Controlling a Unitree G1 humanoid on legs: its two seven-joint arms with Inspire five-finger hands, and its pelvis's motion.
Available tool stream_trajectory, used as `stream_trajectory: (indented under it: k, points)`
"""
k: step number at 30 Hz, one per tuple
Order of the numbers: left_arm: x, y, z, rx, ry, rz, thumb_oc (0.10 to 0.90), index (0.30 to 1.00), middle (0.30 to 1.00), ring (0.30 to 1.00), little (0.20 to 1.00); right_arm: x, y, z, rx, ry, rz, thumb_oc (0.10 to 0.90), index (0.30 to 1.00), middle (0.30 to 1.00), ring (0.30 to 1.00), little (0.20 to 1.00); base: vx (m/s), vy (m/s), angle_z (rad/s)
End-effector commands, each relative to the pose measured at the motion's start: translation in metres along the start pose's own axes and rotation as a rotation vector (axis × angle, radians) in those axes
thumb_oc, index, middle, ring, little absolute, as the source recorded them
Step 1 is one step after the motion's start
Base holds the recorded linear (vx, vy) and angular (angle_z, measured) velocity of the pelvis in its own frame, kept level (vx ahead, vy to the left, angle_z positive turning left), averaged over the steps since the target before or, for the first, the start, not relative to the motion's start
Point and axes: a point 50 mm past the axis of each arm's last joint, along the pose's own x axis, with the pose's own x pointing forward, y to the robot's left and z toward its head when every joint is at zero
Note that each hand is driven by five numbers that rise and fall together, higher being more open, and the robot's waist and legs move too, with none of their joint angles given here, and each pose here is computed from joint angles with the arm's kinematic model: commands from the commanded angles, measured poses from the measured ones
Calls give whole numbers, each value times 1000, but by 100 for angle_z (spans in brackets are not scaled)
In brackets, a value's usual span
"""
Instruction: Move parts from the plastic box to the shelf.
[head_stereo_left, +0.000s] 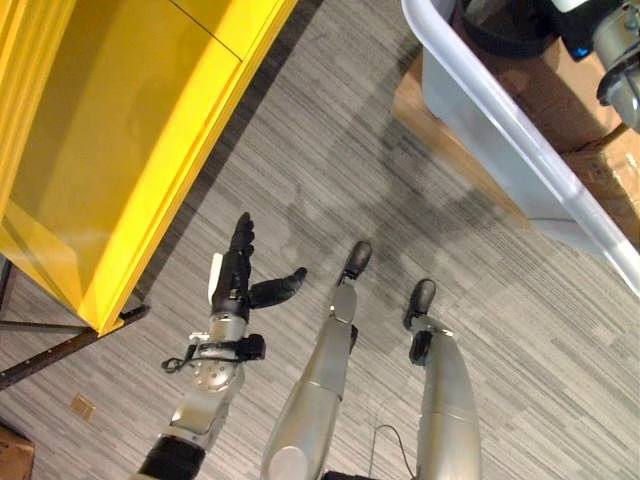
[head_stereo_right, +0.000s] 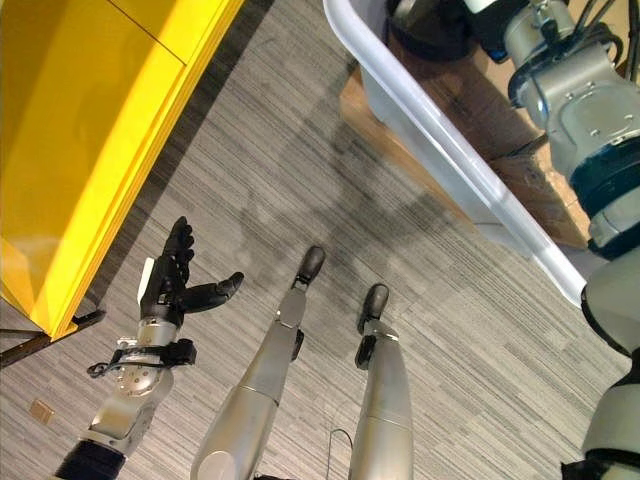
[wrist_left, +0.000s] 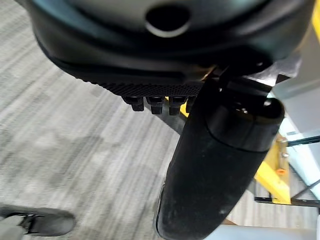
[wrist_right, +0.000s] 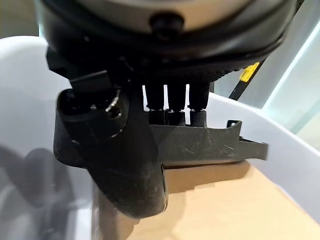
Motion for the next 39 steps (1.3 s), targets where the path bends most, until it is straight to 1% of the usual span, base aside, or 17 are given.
stream_trajectory:
  k: [1, 10, 17, 22, 28, 31, 32, 33, 35, 36, 37, 39]
  points:
    - [-1, 9, 16, -34, -105, 39, 900, 1000, 1000, 1000, 1000, -9, 6, -20, -37, 46, 19, 400, 300, 300, 300, 300, -54, 5, -8]
    - [5, 16, 18, 7, -105, 9, 900, 1000, 1000, 1000, 1000, -18, 11, -26, 2, 63, 20, 400, 300, 300, 300, 300, -27, -4, -12]
    - [1, 23, 16, 44, -82, -19, 900, 1000, 1000, 1000, 1000, -29, 19, -28, 5, 55, 38, 400, 300, 300, 300, 300, 20, -26, -10]
    - [-1, 32, 13, 74, -52, -32, 900, 1000, 1000, 1000, 1000, -37, 19, -21, 36, 16, 19, 400, 300, 300, 300, 300, 19, -24, -7]
    - [-3, 38, 15, 122, -52, -46, 900, 1000, 1000, 1000, 1000, -45, 20, 3, 139, -48, -23, 400, 300, 300, 300, 300, 9, -13, -15]
    - [-7, 40, 10, 132, -26, -36, 900, 1000, 1000, 1000, 1000, -53, 21, 22, 245, -81, -49, 400, 300, 300, 300, 300, 14, 3, -16]
    - [-10, 41, 8, 131, -15, -33, 900, 1000, 1000, 1000, 1000, -58, 19, 36, 362, -108, -80, 400, 300, 300, 300, 300, -19, 3, -30]
    - [-11, 40, 7, 141, -13, -39, 900, 1000, 1000, 1000, 1000, -63, 21, 43, 439, -105, -91, 400, 300, 300, 300, 300, 12, 11, -28]
    - [-13, 39, 5, 166, -5, -47, 900, 1000, 1000, 1000, 1000, -71, 26, 57, 530, -127, -79, 400, 300, 300, 300, 300, 53, 4, -20]
    - [-13, 37, 7, 174, -16, -53, 900, 1000, 1000, 1000, 1000, -74, 25, 66, 610, -138, -91, 400, 300, 300, 300, 300, 6, -5, -14]
    - [-13, 37, 7, 178, -15, -55, 900, 1000, 1000, 1000, 1000, -76, 26, 66, 612, -135, -88, 400, 300, 300, 300, 300, 6, 6, -38]
    - [-14, 36, 7, 204, -21, -47, 900, 1000, 1000, 1000, 1000, -87, 29, 90, 792, -167, -72, 400, 300, 300, 300, 300, 53, 2, -45]
